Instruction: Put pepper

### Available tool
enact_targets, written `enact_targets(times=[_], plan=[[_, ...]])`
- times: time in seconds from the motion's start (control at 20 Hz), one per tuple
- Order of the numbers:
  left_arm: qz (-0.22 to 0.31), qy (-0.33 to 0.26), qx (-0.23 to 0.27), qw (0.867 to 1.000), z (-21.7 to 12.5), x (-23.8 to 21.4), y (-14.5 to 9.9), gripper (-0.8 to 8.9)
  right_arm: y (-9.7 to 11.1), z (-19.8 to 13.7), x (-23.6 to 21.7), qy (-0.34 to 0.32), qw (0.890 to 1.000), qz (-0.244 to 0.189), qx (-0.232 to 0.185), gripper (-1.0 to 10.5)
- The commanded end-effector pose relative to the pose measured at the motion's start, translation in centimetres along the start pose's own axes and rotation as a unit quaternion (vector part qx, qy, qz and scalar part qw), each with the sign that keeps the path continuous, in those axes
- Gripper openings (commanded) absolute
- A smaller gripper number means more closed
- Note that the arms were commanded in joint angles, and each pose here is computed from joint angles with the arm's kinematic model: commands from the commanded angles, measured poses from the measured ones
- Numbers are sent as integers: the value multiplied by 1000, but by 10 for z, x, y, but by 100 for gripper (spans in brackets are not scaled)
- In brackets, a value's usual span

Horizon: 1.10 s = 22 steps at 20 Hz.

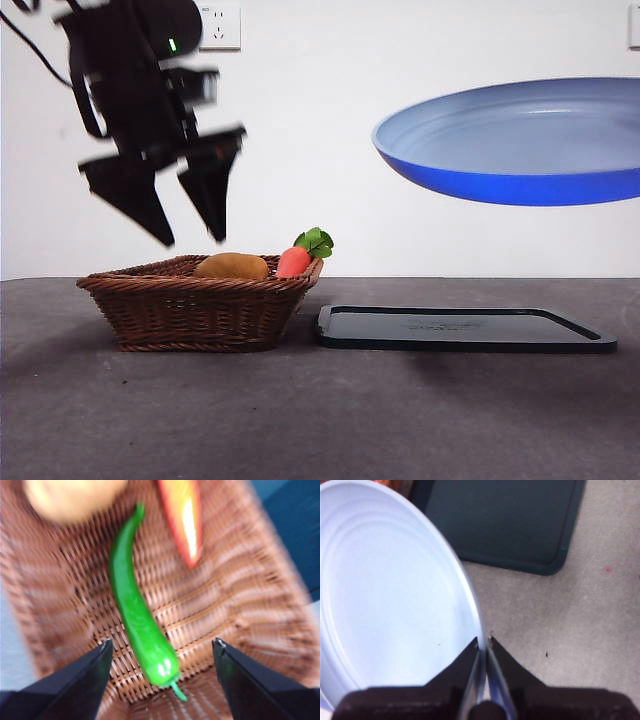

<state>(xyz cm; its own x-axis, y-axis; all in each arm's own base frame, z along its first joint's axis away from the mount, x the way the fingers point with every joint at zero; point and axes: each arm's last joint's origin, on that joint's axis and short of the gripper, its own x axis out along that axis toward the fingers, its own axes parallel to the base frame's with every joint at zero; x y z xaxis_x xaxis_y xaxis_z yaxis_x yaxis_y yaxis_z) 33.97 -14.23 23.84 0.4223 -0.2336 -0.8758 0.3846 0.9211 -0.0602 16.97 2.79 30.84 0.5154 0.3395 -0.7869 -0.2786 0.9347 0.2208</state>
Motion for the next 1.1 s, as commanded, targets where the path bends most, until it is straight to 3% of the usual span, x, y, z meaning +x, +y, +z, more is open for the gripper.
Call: enact_targets(times=[0.05, 0.55, 0.65, 0.9, 1.1], plan=[[7, 0, -1, 1000, 5, 16, -2, 350, 1, 6, -4, -13, 1000, 4, 3, 3], [27, 22, -11, 999, 2, 60, 2, 345, 2, 6, -4, -13, 1000, 4, 1, 3], [26, 26, -11, 999, 1, 61, 2, 270, 2, 6, -4, -14, 1000, 4, 0, 3], [30, 57, -28, 998, -6, 72, 3, 254, 2, 6, -4, -13, 1000, 4, -3, 3], [28, 55, -38, 997, -5, 71, 3, 181, 2, 6, -4, -14, 1000, 4, -7, 3]])
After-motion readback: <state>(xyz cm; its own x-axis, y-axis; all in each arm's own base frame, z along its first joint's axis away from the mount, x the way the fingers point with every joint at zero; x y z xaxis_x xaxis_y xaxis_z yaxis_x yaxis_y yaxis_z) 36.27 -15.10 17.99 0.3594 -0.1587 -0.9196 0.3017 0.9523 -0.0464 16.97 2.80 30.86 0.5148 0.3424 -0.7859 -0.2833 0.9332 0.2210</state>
